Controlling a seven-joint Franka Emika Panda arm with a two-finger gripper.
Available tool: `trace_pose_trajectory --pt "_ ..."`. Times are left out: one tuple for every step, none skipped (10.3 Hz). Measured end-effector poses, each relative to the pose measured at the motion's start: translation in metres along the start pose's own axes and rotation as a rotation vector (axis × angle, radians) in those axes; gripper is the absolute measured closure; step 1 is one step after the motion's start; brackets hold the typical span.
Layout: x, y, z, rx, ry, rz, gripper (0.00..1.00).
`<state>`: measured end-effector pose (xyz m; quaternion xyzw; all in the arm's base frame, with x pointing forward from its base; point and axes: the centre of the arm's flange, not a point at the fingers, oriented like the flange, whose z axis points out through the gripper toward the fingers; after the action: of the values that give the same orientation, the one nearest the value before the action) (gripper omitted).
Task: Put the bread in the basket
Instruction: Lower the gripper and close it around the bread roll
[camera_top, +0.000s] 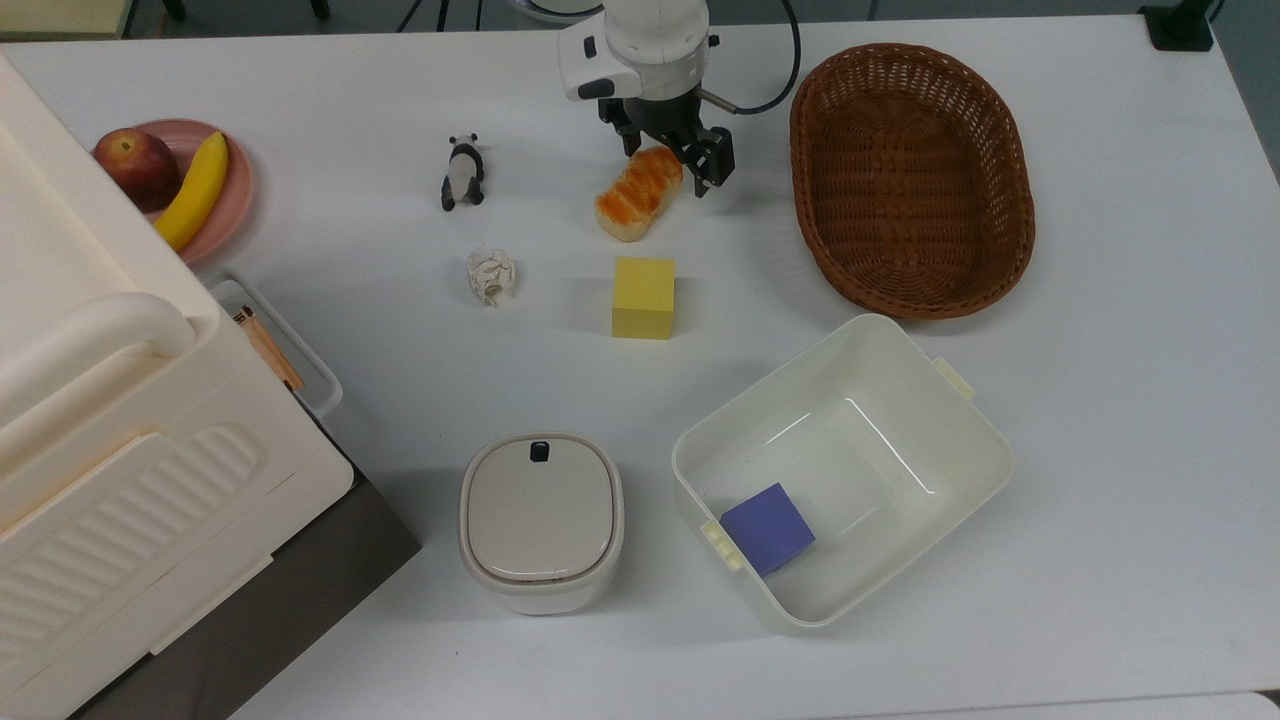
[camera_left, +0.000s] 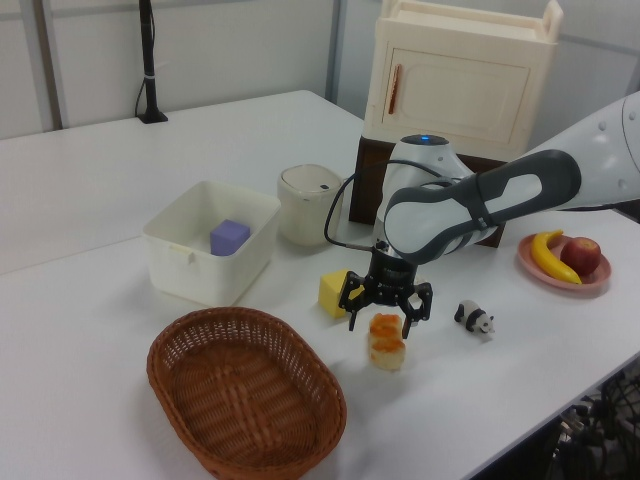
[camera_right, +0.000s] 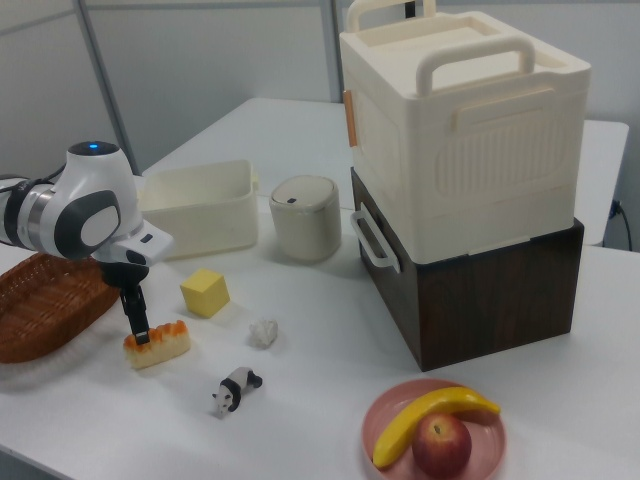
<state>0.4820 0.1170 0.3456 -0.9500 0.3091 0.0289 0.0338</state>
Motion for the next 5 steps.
trace_pose_trajectory --pt "0.0006 0.0005 0.0008 -0.007 0.005 -0.005 0.00" --pt "0.0012 0.0010 0.0023 -0.014 0.007 -0.009 0.00" --pt "0.0019 0.0016 0.0037 -0.020 0.009 -0.011 0.00" --pt "0.0028 0.0022 0.0049 -0.025 0.010 -0.012 0.00" --pt "0.0035 0.0028 0.0066 -0.029 0.010 -0.014 0.00"
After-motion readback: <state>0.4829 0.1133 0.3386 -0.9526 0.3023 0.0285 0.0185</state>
